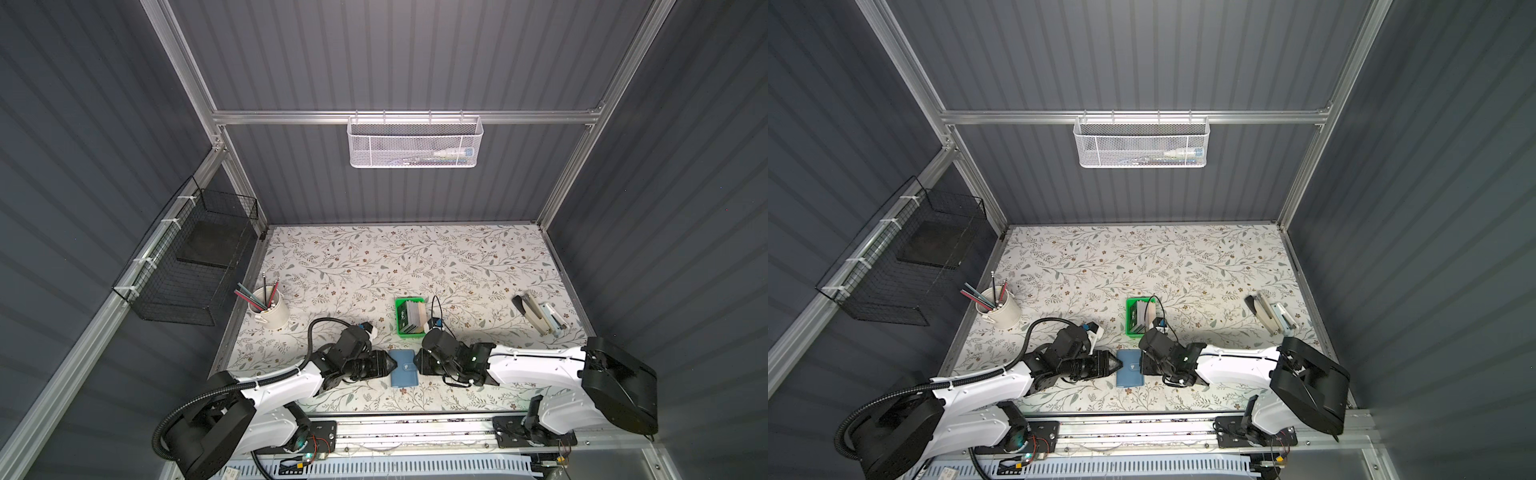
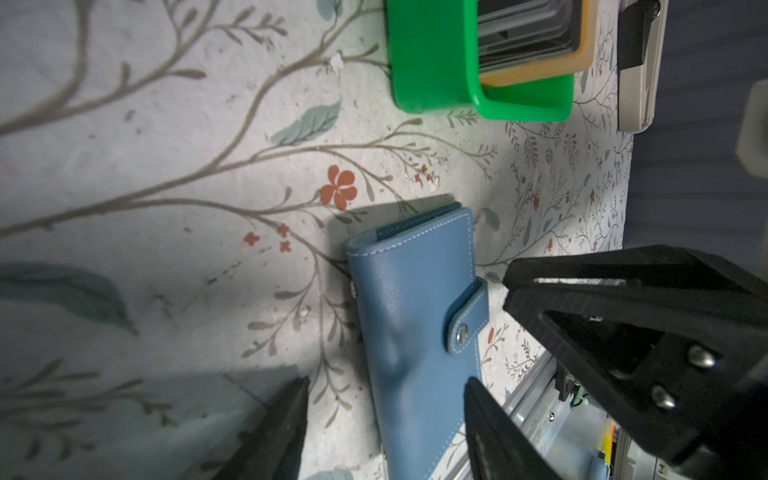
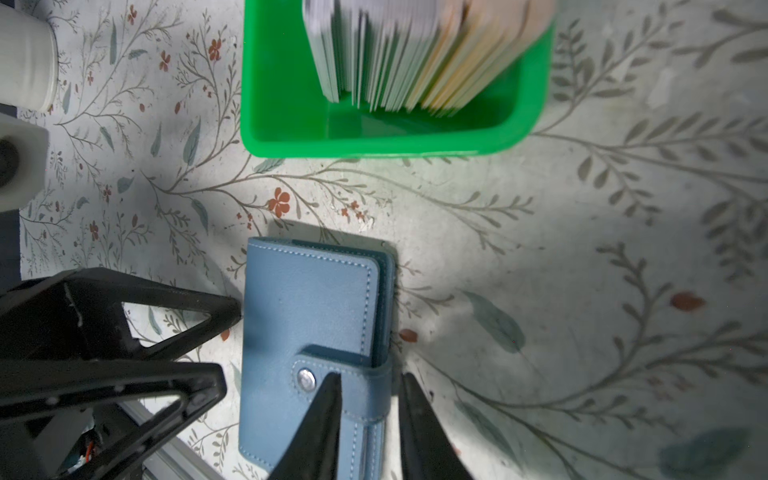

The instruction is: Put the credit cards into the card holder

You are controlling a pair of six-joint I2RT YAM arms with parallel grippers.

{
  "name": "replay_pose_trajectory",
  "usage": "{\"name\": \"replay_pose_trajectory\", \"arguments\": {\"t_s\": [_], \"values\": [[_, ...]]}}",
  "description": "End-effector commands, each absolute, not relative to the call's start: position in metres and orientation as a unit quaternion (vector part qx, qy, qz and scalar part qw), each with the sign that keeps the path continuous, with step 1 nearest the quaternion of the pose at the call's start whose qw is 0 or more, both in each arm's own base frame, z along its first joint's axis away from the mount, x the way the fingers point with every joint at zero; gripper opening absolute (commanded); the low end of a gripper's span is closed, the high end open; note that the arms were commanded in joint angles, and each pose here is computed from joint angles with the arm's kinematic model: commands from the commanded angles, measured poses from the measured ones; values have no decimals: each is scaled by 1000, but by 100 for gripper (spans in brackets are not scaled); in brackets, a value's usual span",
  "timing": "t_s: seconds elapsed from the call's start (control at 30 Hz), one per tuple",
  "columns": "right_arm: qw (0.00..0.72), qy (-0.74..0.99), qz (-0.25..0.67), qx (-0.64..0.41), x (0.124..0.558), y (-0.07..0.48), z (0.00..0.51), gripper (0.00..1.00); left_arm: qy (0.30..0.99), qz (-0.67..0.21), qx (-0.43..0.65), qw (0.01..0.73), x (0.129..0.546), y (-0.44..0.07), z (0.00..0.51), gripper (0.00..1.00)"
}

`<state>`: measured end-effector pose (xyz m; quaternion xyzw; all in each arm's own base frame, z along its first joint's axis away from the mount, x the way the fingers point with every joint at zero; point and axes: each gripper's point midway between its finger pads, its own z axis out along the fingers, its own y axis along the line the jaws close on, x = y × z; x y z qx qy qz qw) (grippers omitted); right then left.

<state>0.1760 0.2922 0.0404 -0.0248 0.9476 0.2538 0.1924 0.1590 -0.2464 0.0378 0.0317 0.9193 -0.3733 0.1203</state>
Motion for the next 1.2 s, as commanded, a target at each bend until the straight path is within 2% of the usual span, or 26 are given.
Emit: {"name": "replay_pose_trajectory", "arguments": {"t_s": [0.0,0.5,1.17], "values": [[188,947,259,-23,174,296,38,27,924,-369,20,99,149,-241,24,60],[175,955,239,-21,165,289,23,24,919,-388,36,65,140,-253,20,60],[166,966,196,-3,162,272,9,16,883,-463,41,73,143,-274,48,61]]}}
